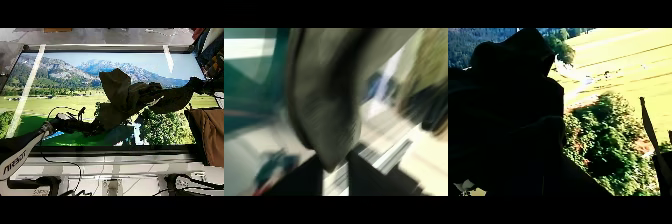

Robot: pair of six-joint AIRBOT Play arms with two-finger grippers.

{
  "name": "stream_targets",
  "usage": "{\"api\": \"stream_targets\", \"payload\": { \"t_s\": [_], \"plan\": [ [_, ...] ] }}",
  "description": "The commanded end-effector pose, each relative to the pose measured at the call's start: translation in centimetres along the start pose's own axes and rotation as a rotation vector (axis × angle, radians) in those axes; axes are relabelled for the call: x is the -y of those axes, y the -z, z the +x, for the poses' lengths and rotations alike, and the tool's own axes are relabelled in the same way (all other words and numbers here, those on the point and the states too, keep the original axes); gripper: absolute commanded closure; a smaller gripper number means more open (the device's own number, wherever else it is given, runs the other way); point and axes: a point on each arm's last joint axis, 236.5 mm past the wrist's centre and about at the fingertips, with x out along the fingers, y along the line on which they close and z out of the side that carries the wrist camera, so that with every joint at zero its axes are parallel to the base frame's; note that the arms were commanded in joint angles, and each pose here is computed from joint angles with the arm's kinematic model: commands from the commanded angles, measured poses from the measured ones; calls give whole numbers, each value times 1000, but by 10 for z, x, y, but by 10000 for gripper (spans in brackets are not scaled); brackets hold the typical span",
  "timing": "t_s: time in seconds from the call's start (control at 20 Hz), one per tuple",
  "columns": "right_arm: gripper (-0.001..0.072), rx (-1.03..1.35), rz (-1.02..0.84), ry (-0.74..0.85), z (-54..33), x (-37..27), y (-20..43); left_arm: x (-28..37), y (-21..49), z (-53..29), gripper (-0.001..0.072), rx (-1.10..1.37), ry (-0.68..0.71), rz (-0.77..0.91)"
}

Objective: Fold the clothes and pants, and hang the long-sleeved shirts on hangers.

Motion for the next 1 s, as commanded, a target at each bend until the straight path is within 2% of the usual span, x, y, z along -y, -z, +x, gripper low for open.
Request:
{"api": "stream_targets", "payload": {
  "t_s": [0.0,0.3,0.45,0.55,0.75,0.95],
  "plan": [
    [672,1,1,-3,0,-1,0,13,-29,-3,693,103,82,-23],
    [672,56,16,-55,-8,-16,-17,58,-100,-59,692,257,176,74],
    [672,193,25,-118,-32,-37,-58,104,-166,-145,693,440,254,183],
    [672,320,3,-91,-53,-36,-92,123,-209,-225,694,603,264,218],
    [673,496,44,-9,-78,-17,-134,133,-248,-379,694,886,131,304],
    [672,409,28,100,-58,11,-118,104,-243,-450,694,963,-96,340]
  ]
}}
